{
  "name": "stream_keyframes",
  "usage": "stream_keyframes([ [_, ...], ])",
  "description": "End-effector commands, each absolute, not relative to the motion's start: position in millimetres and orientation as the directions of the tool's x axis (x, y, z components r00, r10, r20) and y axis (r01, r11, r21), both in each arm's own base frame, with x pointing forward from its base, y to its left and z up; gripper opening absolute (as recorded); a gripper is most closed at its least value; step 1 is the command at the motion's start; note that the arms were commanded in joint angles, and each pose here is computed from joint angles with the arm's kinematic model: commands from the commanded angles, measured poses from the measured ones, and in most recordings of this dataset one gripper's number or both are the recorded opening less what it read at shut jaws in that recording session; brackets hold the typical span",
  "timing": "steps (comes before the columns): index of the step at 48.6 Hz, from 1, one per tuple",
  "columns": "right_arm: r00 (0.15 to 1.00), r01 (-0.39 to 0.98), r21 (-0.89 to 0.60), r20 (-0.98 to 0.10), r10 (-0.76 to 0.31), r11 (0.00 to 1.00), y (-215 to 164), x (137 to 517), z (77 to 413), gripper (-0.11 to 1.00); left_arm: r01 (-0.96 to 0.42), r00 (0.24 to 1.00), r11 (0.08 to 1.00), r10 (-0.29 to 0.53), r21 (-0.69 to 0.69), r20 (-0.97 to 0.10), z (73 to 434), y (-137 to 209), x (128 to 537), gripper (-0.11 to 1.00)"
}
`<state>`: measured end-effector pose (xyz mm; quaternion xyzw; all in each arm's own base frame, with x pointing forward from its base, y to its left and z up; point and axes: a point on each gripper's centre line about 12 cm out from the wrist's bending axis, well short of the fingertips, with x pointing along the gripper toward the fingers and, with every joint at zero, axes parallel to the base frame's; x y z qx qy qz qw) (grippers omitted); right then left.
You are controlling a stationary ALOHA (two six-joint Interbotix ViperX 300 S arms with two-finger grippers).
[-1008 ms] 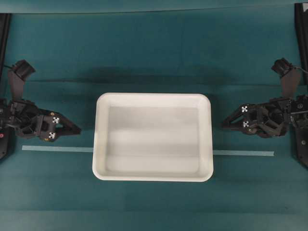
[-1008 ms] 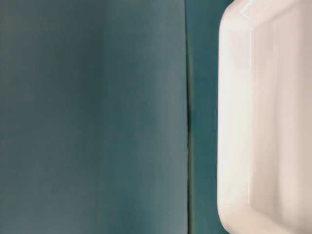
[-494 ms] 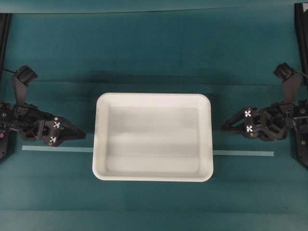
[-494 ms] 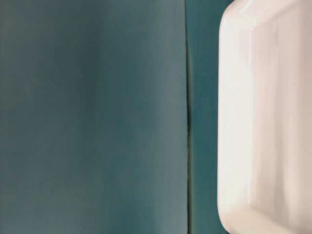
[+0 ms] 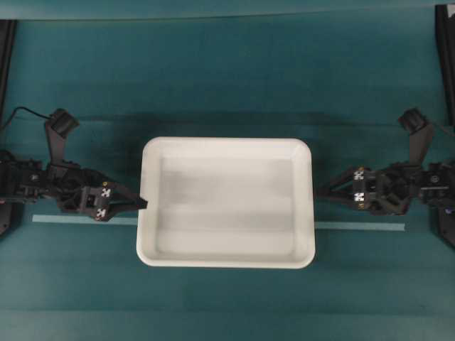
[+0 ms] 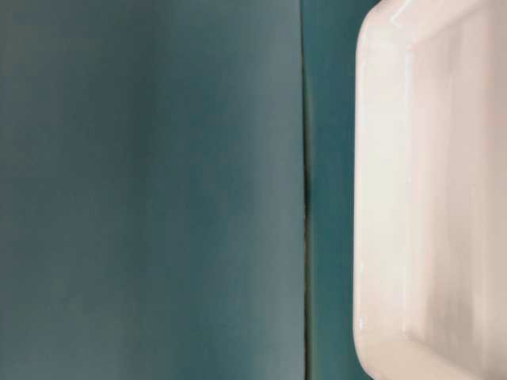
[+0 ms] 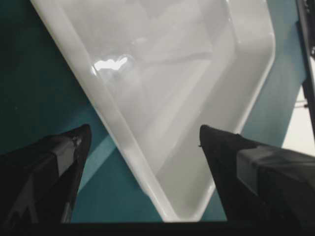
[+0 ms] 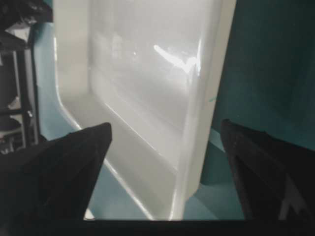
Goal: Lift the white case with both hands.
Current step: 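Close both grippers on the left and right rims of the tray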
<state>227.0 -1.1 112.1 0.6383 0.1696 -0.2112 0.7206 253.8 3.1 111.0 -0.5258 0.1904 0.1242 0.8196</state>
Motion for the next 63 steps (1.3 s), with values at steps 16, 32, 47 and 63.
stream_keyframes([
  [16, 0.848, 0.527, 0.846, -0.517, -0.115, 0.083, 1.8, 253.7, 84.5, 0.94, -0.404, 0.901, 0.413, 0.025, -0.816, -0.433, 105.0, 9.8, 266.2, 0.95],
  [32, 0.846, 0.529, 0.846, -0.520, -0.119, 0.071, 1.4, 259.5, 83.0, 0.94, -0.405, 0.900, 0.413, 0.021, -0.816, -0.436, 105.1, 8.6, 266.9, 0.94],
  [47, 0.844, 0.528, 0.849, -0.524, -0.118, 0.007, 1.5, 259.1, 83.0, 0.92, -0.425, 0.885, 0.417, 0.006, -0.804, -0.465, 103.7, 4.2, 268.6, 0.94],
  [63, 0.778, 0.622, 0.783, -0.621, -0.092, -0.022, 4.2, 258.4, 74.1, 0.60, -0.457, 0.866, 0.416, 0.007, -0.786, -0.500, 102.4, 4.4, 271.7, 0.64],
])
